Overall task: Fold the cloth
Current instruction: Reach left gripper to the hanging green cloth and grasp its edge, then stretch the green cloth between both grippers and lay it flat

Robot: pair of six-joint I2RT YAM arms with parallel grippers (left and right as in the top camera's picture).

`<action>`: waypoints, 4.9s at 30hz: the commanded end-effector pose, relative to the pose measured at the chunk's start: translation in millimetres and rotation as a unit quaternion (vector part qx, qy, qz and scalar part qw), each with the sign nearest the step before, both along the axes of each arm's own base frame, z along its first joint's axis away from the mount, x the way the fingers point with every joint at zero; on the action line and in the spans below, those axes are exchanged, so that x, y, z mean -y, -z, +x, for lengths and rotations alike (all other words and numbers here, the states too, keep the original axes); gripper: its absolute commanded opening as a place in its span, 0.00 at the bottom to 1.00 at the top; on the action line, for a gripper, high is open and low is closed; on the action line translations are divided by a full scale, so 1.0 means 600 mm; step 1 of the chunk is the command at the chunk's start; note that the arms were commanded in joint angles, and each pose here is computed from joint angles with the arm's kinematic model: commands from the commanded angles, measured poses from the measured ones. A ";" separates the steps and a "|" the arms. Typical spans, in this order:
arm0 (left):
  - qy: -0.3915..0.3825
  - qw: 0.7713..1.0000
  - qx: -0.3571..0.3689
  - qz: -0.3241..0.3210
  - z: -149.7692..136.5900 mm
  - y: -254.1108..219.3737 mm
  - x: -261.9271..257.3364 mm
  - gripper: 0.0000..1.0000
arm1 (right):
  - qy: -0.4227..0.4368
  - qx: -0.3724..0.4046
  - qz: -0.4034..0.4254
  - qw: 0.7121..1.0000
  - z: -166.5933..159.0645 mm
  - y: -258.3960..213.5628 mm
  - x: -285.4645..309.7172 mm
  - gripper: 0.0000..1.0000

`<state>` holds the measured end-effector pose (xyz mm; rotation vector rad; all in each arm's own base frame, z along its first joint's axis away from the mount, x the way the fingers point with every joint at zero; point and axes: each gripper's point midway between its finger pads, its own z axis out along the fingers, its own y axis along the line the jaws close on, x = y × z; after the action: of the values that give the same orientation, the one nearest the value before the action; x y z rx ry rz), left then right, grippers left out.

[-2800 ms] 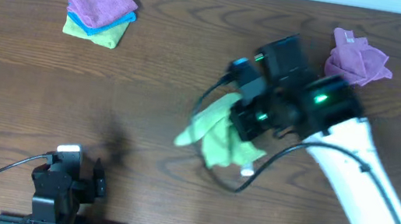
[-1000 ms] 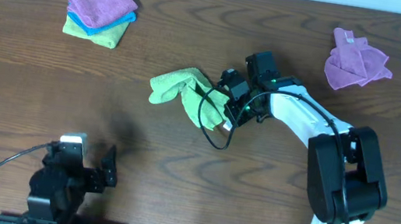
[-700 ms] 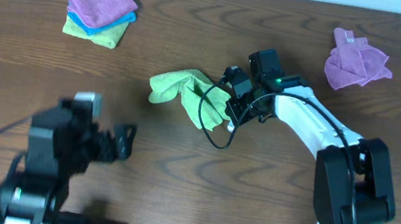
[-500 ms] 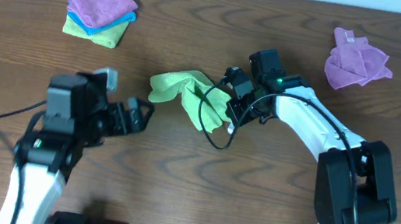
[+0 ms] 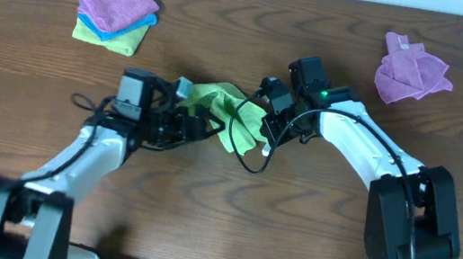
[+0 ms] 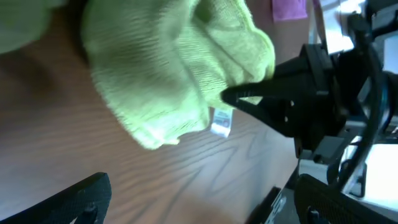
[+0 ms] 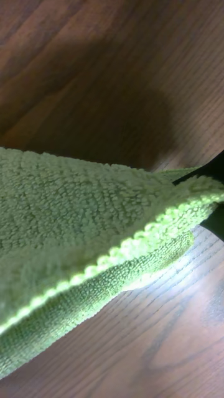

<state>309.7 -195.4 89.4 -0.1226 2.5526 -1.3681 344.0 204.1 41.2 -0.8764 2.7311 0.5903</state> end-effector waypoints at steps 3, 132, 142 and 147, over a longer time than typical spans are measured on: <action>-0.006 1.000 -0.014 -0.009 0.018 0.023 0.033 0.93 | 0.006 0.003 0.013 1.000 -0.003 -0.018 -0.009 0.01; 0.155 0.972 -0.146 0.100 -0.042 0.091 -0.175 0.41 | 0.152 -0.162 -0.116 0.968 -0.190 0.033 0.151 0.22; 0.133 0.976 -0.158 0.068 -0.039 0.076 -0.168 0.95 | 0.188 -0.089 -0.129 0.970 -0.166 -0.014 0.172 0.71; 0.116 0.978 -0.171 0.031 -0.047 0.059 -0.175 0.95 | 0.206 -0.062 -0.114 0.970 -0.170 -0.056 0.185 0.89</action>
<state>282.1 -91.2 48.0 -0.0149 3.0190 -1.3837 242.2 101.3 67.4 -0.3394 3.0308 0.2948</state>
